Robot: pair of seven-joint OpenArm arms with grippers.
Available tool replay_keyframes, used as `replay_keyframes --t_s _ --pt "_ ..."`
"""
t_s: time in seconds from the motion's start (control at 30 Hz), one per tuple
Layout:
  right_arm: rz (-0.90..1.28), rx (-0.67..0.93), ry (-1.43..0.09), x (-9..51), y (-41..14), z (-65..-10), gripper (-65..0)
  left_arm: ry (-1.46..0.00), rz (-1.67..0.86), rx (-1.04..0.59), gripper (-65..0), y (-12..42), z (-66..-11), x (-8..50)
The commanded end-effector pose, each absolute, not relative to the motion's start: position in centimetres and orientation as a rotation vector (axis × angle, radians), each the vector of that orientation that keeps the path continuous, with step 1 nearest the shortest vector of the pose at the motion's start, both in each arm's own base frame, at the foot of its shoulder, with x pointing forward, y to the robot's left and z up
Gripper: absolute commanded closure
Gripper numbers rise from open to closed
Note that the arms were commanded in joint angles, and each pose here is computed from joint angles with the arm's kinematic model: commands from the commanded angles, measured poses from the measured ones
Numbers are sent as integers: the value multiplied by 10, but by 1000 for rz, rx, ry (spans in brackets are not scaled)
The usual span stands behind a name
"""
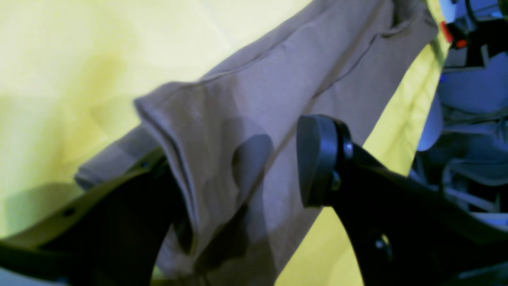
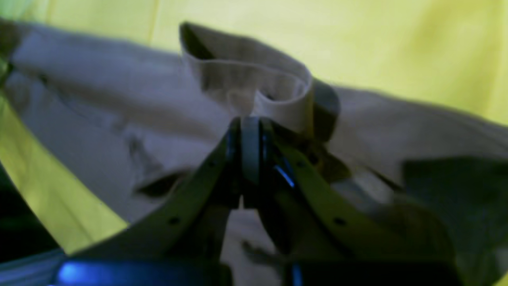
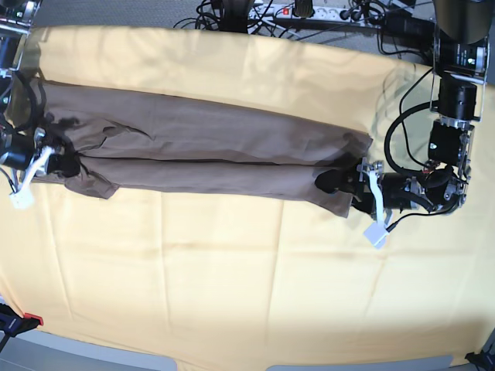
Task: Fold the T-shirt properly
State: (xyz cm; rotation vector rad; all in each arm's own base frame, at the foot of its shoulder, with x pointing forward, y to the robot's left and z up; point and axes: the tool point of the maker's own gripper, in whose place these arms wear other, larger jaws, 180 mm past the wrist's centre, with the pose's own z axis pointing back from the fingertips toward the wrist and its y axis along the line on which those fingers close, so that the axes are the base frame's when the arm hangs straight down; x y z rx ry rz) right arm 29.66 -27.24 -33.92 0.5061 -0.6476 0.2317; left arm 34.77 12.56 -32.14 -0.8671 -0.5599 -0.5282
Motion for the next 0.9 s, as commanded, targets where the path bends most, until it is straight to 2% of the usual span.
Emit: replay_keyframes --t_s 0.0,0.27,0.5,0.53,0.63,0.67,0.87 --pt "273 481 -696 301 -278 -319 0 -621 -539 -875 -366 128 -302 359" --pt "347 386 -561 258 -290 -337 0 -624 -540 -857 -366 135 -300 361" --pt "364 296 -504 249 -307 -346 0 -651 -548 -801 -366 156 -286 370" --pt "366 289 -501 249 -308 -347 -55 -656 -550 -792 -366 159 -283 372" --pt "373 262 -490 249 -314 -346 -294 -672 -555 -767 -366 168 -275 377" --pt "379 255 -492 250 -317 -342 -330 -680 -558 -758 -366 171 -271 380" --pt "392 263 -614 267 -323 -298 -332 -712 -557 -698 -366 195 -253 388"
